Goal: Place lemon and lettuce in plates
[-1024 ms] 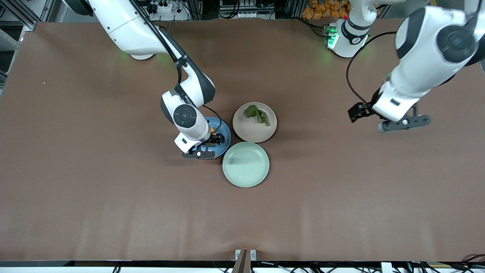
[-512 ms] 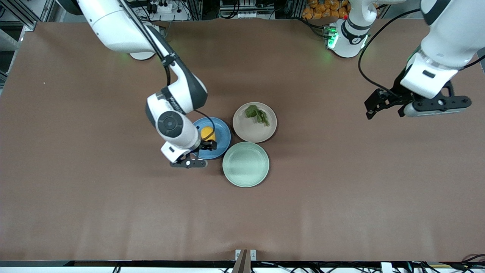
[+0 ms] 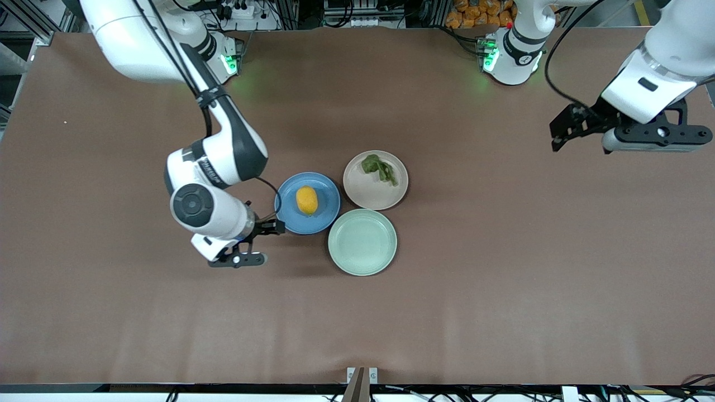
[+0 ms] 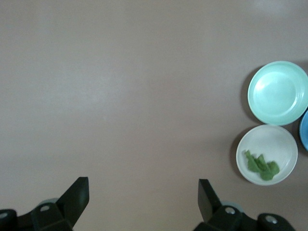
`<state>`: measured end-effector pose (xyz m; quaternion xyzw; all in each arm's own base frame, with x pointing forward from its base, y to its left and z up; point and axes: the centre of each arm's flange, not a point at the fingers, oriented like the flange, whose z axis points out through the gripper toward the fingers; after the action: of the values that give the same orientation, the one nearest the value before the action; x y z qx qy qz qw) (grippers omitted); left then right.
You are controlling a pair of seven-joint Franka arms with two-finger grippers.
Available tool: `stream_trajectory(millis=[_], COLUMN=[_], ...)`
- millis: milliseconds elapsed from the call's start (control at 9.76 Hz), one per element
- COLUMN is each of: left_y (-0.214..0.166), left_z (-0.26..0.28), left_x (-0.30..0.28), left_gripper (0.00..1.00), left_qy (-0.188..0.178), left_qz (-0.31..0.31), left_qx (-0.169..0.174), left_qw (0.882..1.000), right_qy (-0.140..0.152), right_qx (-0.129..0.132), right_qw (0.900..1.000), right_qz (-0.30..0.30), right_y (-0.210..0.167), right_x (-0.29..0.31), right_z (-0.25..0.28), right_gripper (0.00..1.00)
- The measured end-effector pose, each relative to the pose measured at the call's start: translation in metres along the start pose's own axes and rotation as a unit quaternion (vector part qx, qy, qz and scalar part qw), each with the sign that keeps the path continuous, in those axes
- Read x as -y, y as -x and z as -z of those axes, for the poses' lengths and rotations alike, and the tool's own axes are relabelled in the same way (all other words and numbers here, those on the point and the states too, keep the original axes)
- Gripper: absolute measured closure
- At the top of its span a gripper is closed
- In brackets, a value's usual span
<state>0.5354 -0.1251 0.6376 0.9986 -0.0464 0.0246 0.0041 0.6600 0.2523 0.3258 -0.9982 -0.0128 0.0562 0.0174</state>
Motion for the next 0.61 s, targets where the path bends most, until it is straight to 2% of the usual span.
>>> stream_trajectory(millis=[205, 615], left_y=[0.006, 0.011], left_z=[0.006, 0.013], left_x=[0.007, 0.008], left_gripper=[0.0, 0.0], left_qy=[-0.003, -0.005], left_qz=[-0.006, -0.006], left_qx=[0.022, 0.035], left_qw=[1.0, 0.999], right_qy=[0.0, 0.0], right_qx=[0.005, 0.019], right_qw=[1.0, 1.0], right_qz=[-0.003, -0.012], right_y=[-0.007, -0.014], right_x=[-0.026, -0.096], right_z=[0.006, 0.034], right_gripper=[0.0, 0.0])
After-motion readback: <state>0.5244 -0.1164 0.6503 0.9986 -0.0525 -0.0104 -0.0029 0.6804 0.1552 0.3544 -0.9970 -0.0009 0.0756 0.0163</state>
